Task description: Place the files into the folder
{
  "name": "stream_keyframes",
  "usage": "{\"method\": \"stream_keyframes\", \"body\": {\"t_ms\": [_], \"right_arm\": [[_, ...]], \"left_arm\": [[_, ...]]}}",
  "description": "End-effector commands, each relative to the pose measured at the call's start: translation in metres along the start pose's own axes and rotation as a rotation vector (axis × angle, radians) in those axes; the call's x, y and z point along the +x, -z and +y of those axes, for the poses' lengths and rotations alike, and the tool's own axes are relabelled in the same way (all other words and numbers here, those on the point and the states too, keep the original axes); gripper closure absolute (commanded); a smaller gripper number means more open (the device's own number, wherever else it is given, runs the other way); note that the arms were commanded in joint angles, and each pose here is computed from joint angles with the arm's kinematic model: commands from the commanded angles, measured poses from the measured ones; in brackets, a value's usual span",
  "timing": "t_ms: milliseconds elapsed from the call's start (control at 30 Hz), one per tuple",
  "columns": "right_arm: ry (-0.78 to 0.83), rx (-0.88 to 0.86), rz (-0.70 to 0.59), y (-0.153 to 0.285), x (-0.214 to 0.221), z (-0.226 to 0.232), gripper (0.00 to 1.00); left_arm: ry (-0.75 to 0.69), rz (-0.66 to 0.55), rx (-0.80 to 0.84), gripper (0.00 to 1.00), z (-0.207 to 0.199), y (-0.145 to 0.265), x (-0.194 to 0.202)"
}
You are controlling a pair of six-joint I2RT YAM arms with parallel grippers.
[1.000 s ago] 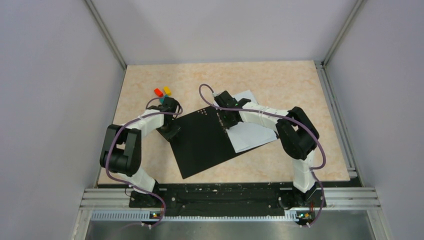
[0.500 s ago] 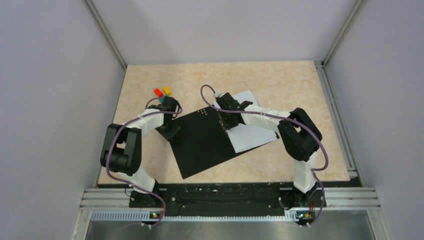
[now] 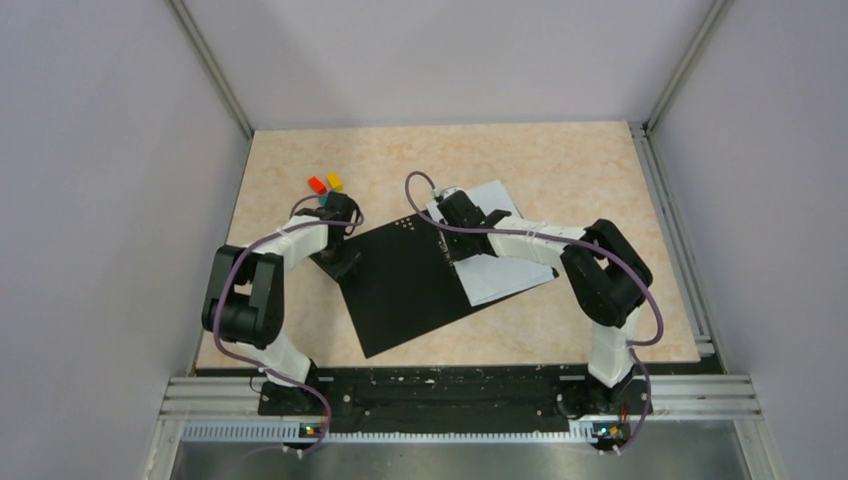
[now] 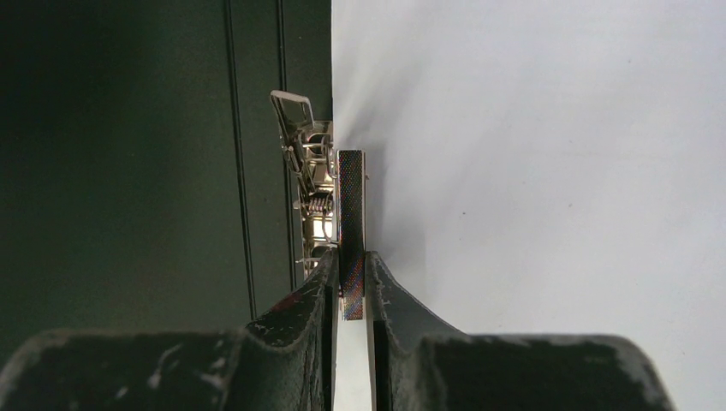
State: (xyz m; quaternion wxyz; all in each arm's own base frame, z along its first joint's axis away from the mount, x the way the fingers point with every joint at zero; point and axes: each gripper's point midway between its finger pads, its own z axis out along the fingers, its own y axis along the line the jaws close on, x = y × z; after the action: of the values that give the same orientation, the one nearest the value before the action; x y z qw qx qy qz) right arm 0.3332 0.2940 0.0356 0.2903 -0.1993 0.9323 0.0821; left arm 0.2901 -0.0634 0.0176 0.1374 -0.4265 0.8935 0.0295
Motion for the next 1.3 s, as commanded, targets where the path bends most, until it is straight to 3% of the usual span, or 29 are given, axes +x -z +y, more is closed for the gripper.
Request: {"method": "stream_keyframes", "body": {"t_ms": [0, 867, 1267], "right_arm": [[0.015, 0.012, -0.003, 0.003, 0.009, -0.002, 0.86], [0.073, 0.030, -0.057, 0.004, 0.023, -0.004, 0.85], [0.067, 0.011, -0.134, 0.021, 0.004, -0.002, 0.71]], "left_arm": [[0.028, 0.038, -0.064, 0.61, 0.011, -0.026, 0.010], [0.062, 0.042, -0.118, 0.61, 0.012, -0.030, 0.000], [0.070, 0.043, -0.134, 0.61, 0.012, -0.030, -0.002]]}}
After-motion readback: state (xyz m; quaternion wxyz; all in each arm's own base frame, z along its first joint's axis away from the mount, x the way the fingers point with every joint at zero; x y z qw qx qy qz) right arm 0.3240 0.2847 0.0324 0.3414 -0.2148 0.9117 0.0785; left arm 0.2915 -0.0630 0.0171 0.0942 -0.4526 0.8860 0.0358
